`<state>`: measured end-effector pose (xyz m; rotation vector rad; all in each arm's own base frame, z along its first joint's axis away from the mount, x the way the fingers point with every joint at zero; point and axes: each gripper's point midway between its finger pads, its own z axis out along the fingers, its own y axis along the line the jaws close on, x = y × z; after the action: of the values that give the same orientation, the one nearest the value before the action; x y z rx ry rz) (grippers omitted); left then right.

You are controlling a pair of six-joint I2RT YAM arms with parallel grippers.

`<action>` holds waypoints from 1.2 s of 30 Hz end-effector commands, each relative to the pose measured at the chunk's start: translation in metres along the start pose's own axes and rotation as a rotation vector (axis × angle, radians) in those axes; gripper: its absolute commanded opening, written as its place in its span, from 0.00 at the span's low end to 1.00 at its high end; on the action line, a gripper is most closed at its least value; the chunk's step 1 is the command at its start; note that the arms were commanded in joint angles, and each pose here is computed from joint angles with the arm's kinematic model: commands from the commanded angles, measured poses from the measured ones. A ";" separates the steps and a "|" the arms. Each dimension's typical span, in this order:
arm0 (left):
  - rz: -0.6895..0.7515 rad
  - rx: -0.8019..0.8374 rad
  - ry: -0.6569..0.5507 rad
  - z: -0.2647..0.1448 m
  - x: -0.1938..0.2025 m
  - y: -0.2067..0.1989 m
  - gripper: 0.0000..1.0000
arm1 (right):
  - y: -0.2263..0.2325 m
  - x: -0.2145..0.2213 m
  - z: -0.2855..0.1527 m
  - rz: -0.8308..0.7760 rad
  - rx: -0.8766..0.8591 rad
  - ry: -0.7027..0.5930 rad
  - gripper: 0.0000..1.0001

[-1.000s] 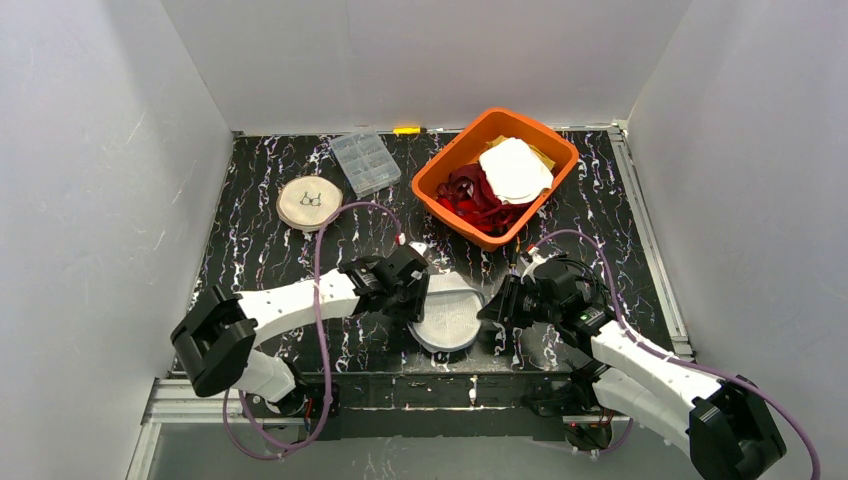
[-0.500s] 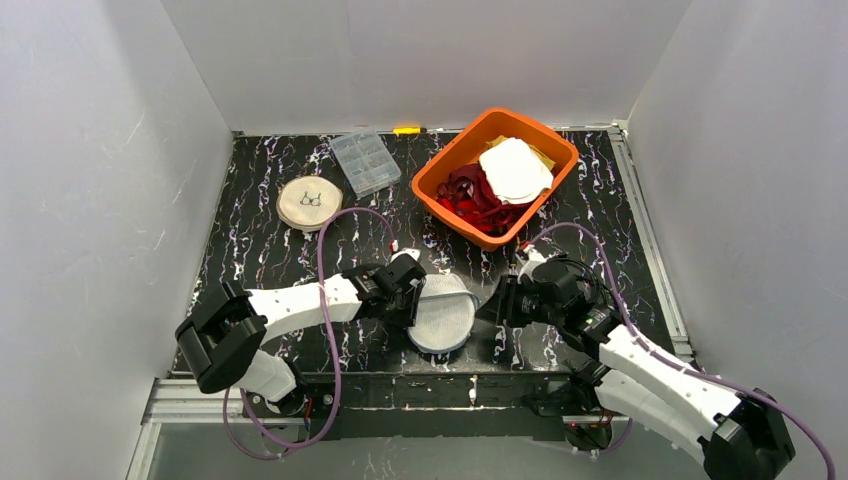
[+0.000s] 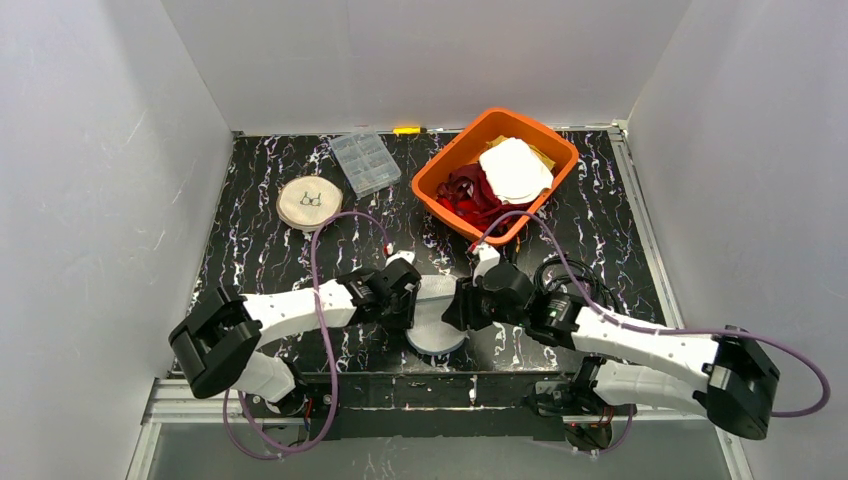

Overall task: Unzip the laundry bag and remove the bra
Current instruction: Adjust the laundry bag at the center of the board.

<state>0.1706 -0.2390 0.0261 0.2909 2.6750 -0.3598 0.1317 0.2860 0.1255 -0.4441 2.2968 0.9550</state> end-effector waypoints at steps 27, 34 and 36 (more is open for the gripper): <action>-0.047 -0.045 -0.017 0.007 0.025 0.027 0.34 | -0.098 0.069 0.061 0.032 0.305 0.056 0.42; -0.047 0.013 -0.075 -0.025 0.010 0.020 0.48 | -0.055 0.029 0.044 -0.011 0.183 -0.014 0.52; -0.044 0.024 -0.093 -0.036 0.005 0.019 0.51 | -0.045 0.019 0.035 -0.029 0.155 -0.024 0.60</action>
<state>0.1648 -0.2274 0.0374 0.1990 2.5928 -0.4524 0.1609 0.2784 0.0435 -0.3082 2.3312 0.7427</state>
